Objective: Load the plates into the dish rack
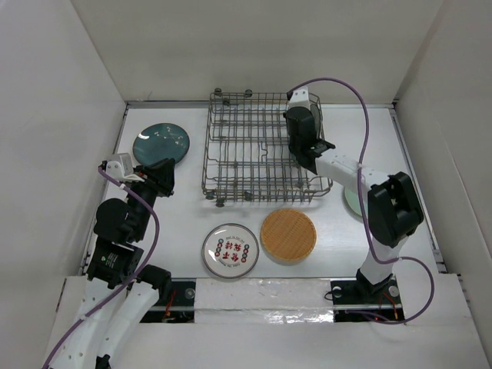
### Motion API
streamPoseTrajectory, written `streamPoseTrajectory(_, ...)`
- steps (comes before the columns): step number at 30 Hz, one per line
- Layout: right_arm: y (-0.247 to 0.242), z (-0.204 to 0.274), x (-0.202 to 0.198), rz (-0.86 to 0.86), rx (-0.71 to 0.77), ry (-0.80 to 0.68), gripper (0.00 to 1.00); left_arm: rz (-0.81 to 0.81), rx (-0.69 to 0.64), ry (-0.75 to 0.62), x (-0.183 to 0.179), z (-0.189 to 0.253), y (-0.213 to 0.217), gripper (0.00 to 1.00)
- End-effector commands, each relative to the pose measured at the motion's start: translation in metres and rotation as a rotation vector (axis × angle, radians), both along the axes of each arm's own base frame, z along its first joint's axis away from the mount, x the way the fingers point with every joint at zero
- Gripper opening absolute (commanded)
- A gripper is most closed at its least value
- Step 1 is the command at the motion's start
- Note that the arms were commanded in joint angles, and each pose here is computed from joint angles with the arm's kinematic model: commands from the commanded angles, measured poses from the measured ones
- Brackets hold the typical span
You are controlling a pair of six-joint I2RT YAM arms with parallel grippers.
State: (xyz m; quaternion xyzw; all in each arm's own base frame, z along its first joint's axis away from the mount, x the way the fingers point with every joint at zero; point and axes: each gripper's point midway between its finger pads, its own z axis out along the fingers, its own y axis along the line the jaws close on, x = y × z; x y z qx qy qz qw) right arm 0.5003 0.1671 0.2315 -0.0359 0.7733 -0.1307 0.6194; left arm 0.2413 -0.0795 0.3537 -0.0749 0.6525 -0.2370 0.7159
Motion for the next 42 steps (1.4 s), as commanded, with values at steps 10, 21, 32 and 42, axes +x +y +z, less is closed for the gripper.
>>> streamPoseTrajectory(10, 0.011, 0.031, -0.004, -0.037, 0.150, -0.128, 0.04, -0.019, -0.003, -0.036, 0.002, 0.007, -0.004, 0.16)
streamPoseTrajectory(21, 0.025, -0.008, -0.009, -0.073, 0.227, -0.064, 0.21, -0.021, -0.003, -0.033, 0.002, 0.006, -0.004, 0.16)
streamPoseTrajectory(32, 0.014, 0.048, -0.021, -0.016, 0.398, -0.111, 0.55, -0.027, -0.005, -0.040, 0.000, 0.008, -0.005, 0.16)
streamPoseTrajectory(42, -0.034, 0.075, -0.057, -0.016, 0.588, -0.200, 0.60, -0.027, -0.010, -0.050, -0.003, 0.010, -0.004, 0.17)
